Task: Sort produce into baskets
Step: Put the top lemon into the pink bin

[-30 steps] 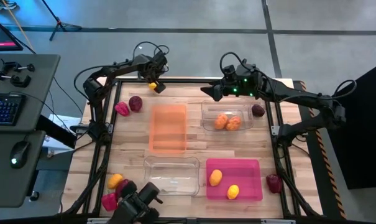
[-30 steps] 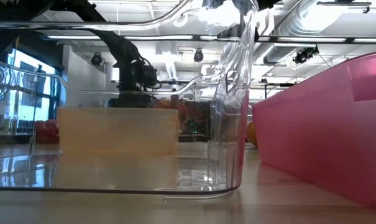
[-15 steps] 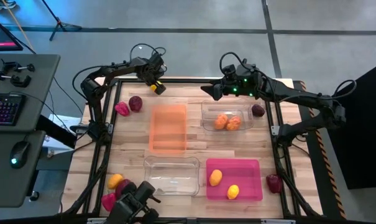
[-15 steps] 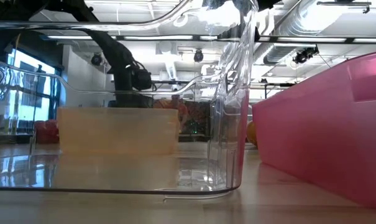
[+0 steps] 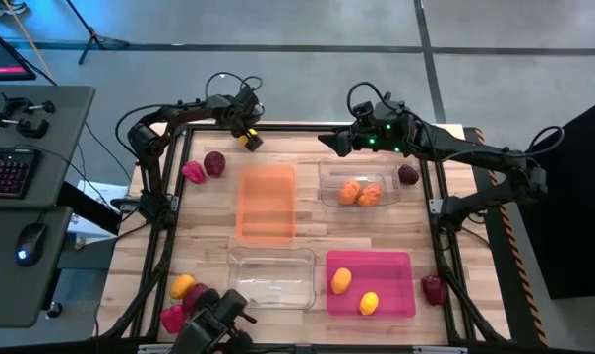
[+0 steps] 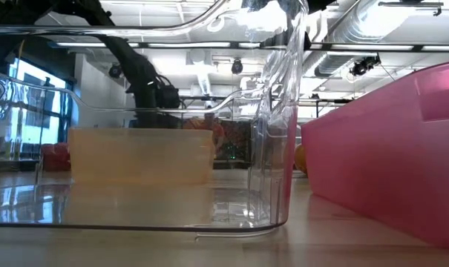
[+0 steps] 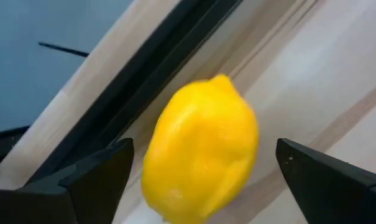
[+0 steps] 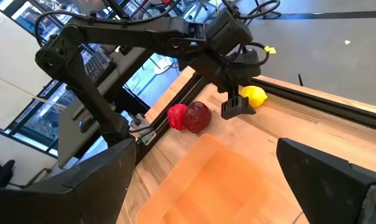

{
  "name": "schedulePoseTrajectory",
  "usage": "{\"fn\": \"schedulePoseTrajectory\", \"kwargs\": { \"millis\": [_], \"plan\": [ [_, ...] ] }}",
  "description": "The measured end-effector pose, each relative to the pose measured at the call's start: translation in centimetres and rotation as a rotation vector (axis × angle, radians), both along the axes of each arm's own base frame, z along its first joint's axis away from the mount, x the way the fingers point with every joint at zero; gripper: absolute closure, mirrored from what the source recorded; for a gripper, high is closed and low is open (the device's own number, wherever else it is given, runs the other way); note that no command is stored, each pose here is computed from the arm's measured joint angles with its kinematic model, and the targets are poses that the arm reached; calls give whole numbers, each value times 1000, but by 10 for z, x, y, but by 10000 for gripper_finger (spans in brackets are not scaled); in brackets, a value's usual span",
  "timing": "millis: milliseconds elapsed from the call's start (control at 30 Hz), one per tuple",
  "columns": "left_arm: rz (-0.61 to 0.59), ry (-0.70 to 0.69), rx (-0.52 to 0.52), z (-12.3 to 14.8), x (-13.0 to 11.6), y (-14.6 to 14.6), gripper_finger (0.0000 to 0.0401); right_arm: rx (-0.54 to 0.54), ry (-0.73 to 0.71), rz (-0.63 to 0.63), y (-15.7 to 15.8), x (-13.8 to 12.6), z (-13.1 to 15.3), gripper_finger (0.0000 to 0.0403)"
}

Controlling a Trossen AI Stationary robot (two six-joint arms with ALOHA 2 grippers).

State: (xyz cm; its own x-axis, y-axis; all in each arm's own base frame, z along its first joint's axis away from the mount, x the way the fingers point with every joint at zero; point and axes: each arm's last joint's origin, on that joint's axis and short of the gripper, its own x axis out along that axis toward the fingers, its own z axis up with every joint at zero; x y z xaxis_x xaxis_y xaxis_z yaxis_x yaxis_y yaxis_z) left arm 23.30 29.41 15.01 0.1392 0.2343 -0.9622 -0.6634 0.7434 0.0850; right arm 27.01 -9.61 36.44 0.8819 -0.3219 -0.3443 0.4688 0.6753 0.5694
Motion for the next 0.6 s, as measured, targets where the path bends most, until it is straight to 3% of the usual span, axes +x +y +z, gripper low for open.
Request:
{"fn": "schedulePoseTrajectory", "kwargs": {
  "millis": [133,333,600],
  "plan": [
    [-4,-2,5,0,2,-1,104,0,0,0,0,0,0,24],
    [8,-9,39,16,-3,-2,260,0,0,0,0,0,0,24],
    [43,-333,216,124,-28,-27,268,24,48,53,13,-3,-2,24]
  ]
}}
